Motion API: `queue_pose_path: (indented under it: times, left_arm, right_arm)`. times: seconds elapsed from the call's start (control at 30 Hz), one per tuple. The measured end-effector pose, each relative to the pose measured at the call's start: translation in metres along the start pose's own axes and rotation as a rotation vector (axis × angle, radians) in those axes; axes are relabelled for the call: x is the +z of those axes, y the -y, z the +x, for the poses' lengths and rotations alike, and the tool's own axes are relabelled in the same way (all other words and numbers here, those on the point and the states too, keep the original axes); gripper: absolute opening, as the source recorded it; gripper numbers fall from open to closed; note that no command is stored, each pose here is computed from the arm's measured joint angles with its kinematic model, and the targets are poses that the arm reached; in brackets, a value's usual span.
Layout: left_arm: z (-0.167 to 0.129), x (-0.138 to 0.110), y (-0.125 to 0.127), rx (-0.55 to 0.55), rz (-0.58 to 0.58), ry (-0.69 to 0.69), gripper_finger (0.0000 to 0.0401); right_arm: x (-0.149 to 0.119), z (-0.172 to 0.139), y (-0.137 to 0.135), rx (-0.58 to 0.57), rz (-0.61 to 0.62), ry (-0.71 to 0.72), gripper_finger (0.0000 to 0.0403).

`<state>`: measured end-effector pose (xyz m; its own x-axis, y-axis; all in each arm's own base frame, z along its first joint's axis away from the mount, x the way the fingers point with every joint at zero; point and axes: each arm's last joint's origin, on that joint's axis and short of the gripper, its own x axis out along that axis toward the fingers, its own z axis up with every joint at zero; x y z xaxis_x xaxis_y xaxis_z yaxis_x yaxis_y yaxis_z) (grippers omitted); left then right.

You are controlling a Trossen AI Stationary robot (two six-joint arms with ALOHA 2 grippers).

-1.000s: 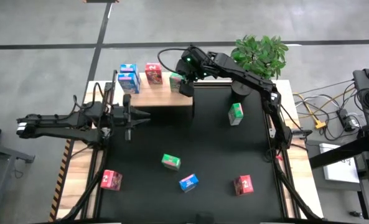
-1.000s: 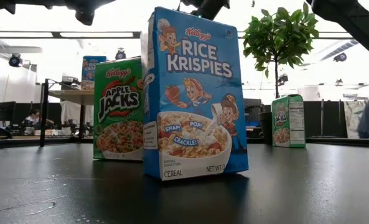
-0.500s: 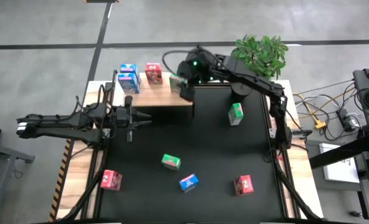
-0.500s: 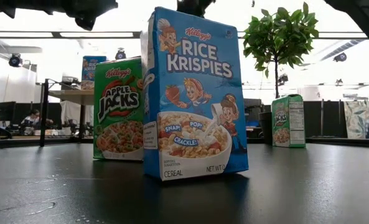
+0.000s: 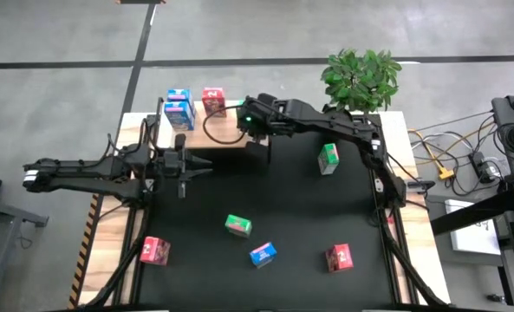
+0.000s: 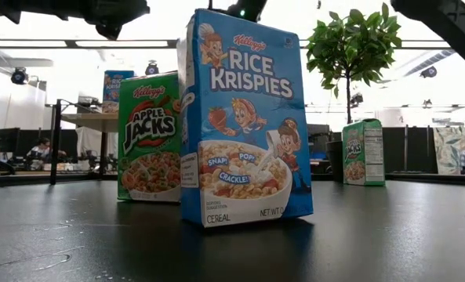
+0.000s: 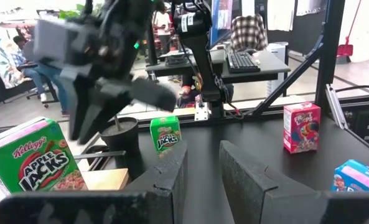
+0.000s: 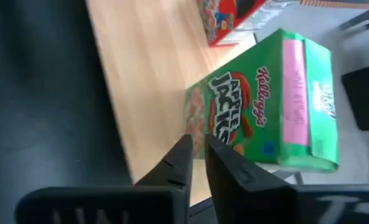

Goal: Stack cereal on shelf
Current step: Put the bottom right green cereal box on the shelf

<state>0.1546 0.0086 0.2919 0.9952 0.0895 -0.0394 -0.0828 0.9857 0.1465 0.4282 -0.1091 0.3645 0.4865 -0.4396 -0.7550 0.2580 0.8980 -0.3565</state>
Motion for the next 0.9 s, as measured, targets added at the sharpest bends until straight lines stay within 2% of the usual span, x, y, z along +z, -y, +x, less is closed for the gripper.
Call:
queue_pose_path:
  times: [0.13,0.43,0.9]
  left_arm:
    - [0.000,0.000,0.000,0.000,0.000,0.001,0.0076]
    - [0.002,-0.001,0.000,-0.002,0.000,-0.009,0.0076]
    - [0.002,-0.001,0.000,-0.002,0.000,-0.010,0.0076]
  right_arm:
    - [-0.001,0.016,0.007,-0.057,-0.018,-0.020,0.0012]
    - [-0.005,0.049,0.021,-0.104,-0.057,-0.063,0.0009]
    - [-0.004,0.054,0.025,-0.111,-0.060,-0.050,0.0009]
